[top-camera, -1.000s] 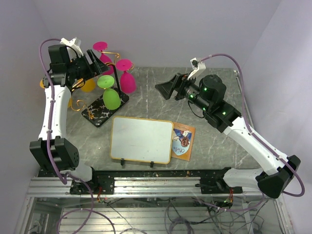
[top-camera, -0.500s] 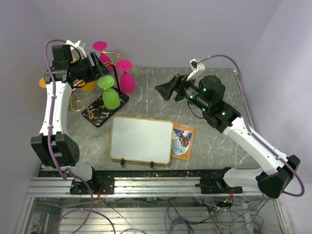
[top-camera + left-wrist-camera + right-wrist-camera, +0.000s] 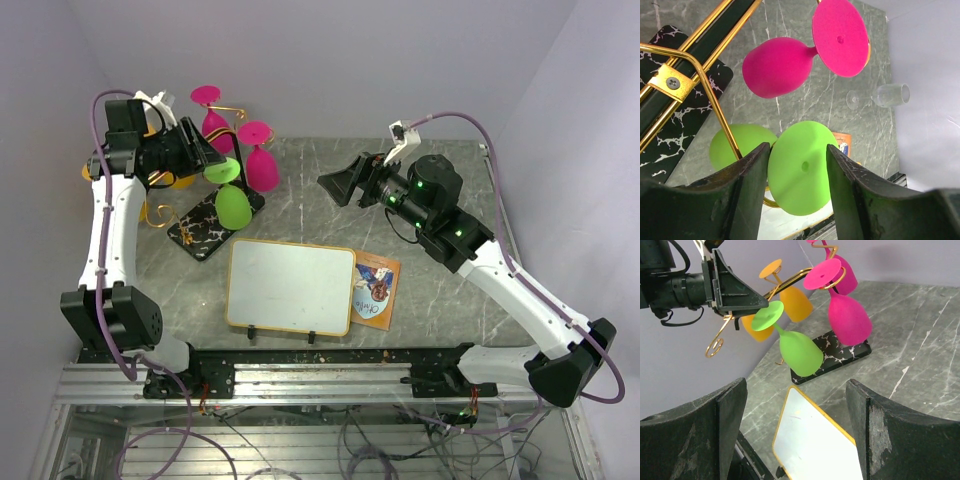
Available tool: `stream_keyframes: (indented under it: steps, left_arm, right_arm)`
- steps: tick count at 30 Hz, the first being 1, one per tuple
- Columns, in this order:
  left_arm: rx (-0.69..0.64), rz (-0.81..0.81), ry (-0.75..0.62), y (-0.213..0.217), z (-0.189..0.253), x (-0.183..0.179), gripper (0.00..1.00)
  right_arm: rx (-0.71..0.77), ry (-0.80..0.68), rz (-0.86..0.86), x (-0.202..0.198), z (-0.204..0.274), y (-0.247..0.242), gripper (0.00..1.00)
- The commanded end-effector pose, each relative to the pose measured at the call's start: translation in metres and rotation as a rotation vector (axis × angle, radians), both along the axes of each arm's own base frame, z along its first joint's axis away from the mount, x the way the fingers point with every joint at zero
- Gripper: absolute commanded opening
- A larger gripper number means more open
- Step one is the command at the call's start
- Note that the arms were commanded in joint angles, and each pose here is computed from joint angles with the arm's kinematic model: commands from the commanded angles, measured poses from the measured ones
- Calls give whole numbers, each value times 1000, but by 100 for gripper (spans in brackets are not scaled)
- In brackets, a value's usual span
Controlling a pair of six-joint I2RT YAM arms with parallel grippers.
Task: Take the wine glass off the wine glass rack
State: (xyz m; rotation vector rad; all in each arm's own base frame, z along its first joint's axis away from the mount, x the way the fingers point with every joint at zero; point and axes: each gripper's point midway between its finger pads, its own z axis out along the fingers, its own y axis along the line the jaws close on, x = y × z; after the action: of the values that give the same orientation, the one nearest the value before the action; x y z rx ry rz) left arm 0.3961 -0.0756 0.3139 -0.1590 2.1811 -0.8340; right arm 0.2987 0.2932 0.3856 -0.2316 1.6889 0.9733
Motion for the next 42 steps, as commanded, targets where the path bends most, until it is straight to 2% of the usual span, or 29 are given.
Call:
stream_keyframes:
  steps: [1,13,21,35,38,42]
  left_arm:
    - [-43,4,30,-6,3,-10,57]
    - [-131,58,45,-10,7,-13,40]
    - [-144,92,44,-8,10,-13,28]
    - [-175,152,41,-5,26,-17,12]
    - [-162,169,29,-2,31,-18,15]
    - [-152,169,30,-2,32,-22,28]
  right_arm:
    - [14,-18,1,-4,7,-3,79]
    - [11,-6,-1,-2,3,-2,79]
    - [7,-8,-16,-1,4,-5,79]
    - [0,-11,-22,0,5,-6,79]
    - [-1,-14,-25,-1,5,-7,79]
    - [-3,-12,-27,-1,4,-8,79]
